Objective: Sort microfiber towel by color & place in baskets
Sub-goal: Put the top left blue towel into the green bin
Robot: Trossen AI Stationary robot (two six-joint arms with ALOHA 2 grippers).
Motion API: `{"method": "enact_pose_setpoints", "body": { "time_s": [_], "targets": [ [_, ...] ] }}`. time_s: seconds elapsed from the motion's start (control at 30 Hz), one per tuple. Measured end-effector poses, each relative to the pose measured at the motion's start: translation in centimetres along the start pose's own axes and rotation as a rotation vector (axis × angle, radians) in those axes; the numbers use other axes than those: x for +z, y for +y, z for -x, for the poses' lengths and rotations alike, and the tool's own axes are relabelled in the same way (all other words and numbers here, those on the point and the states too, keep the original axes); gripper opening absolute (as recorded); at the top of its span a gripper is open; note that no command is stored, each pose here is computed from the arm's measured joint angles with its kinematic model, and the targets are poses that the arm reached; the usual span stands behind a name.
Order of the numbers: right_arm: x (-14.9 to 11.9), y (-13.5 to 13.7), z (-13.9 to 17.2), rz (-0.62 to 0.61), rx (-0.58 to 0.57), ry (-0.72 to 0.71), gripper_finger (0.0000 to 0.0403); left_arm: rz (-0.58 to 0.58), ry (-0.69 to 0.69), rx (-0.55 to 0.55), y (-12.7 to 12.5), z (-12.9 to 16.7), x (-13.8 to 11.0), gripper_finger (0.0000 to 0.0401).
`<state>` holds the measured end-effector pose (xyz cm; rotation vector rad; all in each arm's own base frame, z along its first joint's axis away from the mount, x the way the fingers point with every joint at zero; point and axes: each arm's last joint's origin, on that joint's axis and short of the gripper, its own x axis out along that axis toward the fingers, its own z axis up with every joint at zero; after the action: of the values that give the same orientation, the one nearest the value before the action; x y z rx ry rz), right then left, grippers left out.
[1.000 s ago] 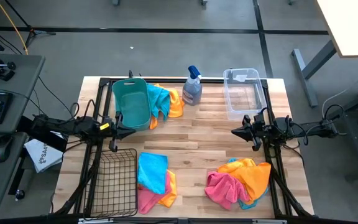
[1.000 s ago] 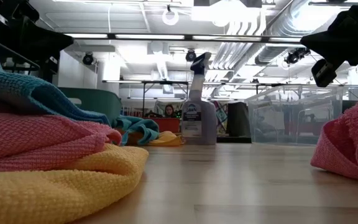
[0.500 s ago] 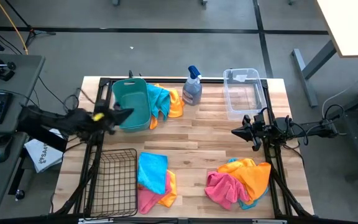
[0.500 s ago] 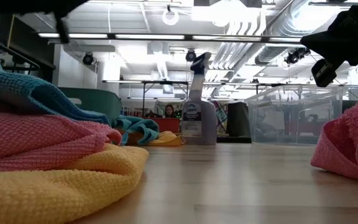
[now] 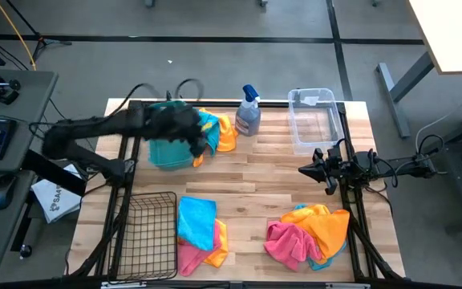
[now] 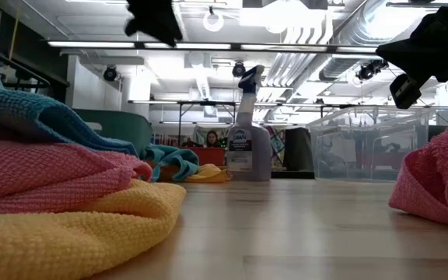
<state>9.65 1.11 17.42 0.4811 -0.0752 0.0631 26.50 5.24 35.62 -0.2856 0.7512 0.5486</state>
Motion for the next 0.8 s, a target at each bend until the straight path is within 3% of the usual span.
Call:
{"method": "enact_pose_setpoints", "body": {
  "time_s": [0.23,0.43,0.63,0.8],
  "targets": [
    [0.0,0.0,0.0,0.0,0.0,0.0,0.0,-0.179,0.343,0.05,2.9,-8.5,2.4,0.0195],
    [0.0,0.0,0.0,0.0,0.0,0.0,0.0,-0.207,0.592,0.148,5.0,-14.6,1.4,0.0205],
    [0.0,0.0,0.0,0.0,0.0,0.0,0.0,-0.211,0.668,0.243,6.7,-18.1,0.4,0.02],
    [0.0,0.0,0.0,0.0,0.0,0.0,0.0,-0.205,0.635,0.326,7.9,-19.7,0.4,0.0199]
  ]
}}
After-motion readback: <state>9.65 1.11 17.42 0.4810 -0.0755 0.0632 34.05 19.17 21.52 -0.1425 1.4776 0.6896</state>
